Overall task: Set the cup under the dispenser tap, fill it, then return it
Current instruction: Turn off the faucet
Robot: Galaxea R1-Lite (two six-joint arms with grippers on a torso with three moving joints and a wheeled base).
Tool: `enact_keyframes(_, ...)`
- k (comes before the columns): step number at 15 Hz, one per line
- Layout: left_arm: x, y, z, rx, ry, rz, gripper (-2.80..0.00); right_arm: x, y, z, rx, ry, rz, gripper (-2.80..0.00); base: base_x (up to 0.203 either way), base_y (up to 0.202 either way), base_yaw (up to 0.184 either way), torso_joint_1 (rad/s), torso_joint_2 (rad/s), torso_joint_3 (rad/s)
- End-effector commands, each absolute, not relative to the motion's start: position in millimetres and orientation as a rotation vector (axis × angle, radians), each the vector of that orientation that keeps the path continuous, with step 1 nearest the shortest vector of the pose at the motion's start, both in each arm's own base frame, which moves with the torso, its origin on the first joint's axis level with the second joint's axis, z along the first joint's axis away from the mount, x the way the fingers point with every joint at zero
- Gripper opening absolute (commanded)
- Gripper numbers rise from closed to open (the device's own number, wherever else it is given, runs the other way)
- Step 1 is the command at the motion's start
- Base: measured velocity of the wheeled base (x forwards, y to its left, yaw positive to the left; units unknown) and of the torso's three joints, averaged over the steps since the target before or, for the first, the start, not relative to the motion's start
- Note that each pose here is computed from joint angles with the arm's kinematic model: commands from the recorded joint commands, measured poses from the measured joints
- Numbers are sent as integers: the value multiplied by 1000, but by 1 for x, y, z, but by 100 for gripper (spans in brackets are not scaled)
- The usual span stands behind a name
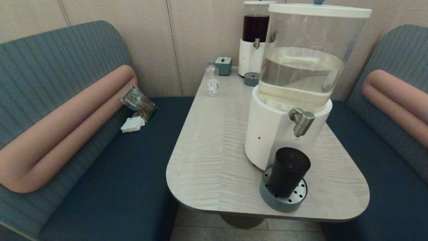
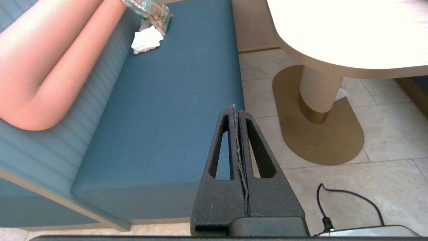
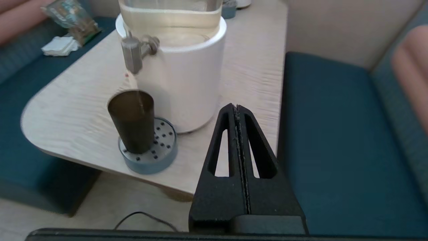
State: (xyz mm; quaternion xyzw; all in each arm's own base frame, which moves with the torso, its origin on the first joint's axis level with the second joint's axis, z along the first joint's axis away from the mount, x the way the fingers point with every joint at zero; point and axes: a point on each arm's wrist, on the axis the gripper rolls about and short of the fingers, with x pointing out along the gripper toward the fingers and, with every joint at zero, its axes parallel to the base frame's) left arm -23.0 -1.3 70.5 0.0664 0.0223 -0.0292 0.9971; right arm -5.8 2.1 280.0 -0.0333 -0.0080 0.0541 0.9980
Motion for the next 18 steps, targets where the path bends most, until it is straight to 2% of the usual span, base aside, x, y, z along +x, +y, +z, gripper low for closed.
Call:
enact_keyframes(1,-23,-1,70,133,47,-59,-280,-35,2,264,-81,-95,71,-280,0,0,0,0,0,0)
enact_keyframes(5,-23,-1,70,133,47,-59,-280,-61,3,233,-140,-165,-14,-280,0,0,0,0,0,0)
enact_keyframes(10,-23,-1,70,133,47,-59,-280,-76,2,186,-145,-211,9,-280,0,0,0,0,0,0)
enact_keyframes(18,-23,-1,70,133,47,-59,-280,-25,0,99,-175,-263,-27,-280,0,0,0,0,0,0)
